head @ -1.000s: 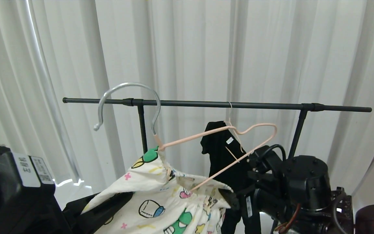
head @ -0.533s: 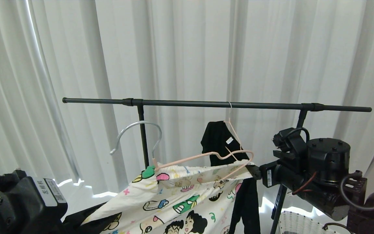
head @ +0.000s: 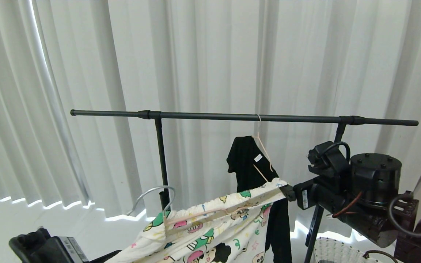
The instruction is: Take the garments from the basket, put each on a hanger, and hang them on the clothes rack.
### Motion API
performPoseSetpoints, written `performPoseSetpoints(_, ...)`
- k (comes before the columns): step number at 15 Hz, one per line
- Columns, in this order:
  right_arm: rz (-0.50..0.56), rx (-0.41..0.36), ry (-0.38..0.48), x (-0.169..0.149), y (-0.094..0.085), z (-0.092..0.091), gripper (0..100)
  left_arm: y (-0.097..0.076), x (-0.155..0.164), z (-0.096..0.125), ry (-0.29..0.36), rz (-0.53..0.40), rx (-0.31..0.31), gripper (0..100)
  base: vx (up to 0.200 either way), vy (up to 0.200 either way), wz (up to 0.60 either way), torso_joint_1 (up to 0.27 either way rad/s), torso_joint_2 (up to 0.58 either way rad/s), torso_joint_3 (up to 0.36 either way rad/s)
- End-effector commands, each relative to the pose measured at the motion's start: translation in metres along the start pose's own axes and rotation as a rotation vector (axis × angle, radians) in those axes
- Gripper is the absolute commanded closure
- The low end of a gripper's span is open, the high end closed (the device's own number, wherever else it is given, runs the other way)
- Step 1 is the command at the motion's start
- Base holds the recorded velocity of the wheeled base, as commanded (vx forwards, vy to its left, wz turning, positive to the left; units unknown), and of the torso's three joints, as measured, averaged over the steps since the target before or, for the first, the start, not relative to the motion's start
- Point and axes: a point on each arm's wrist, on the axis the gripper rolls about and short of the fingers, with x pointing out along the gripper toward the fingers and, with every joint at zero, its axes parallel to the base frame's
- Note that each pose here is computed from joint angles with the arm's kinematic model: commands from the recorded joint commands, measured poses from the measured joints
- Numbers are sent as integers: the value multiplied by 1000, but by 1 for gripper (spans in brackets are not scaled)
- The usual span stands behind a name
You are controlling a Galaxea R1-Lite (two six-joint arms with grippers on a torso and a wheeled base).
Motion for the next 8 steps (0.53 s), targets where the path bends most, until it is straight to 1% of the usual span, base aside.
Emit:
performPoseSetpoints(1, 71, -21, -56, -15, 13, 12, 0, 0, 17, -3, 125, 90, 19, 100, 0, 0, 0, 0, 0, 0)
performPoseSetpoints(2, 118, -34, -70, -24, 23, 14, 0, 1, 24, 1, 156, 134, 12, 100, 0, 0, 0, 0, 0, 0)
performPoseSetpoints(3, 173, -52, -73, -34, 35, 12, 0, 2, 29, 9, 148, 150, -39, 100, 0, 0, 0, 0, 0, 0)
performPoseSetpoints(4, 197, -61, -69, -38, 40, 10, 0, 1, 31, 13, 140, 149, -65, 100, 0, 0, 0, 0, 0, 0)
performPoseSetpoints(5, 262, -107, -51, -49, 53, 2, 0, -1, 32, 28, 91, 132, -146, 100, 0, 0, 0, 0, 0, 0)
performPoseSetpoints(6, 307, -150, -36, -56, 61, -5, 0, -1, 31, 36, 61, 125, -205, 100, 0, 0, 0, 0, 0, 0)
performPoseSetpoints(7, 340, -181, -29, -59, 64, -9, 0, -1, 30, 37, 53, 123, -224, 100, 0, 0, 0, 0, 0, 0)
performPoseSetpoints(8, 371, -209, -33, -61, 67, -10, 0, -1, 29, 34, 57, 126, -224, 100, 0, 0, 0, 0, 0, 0)
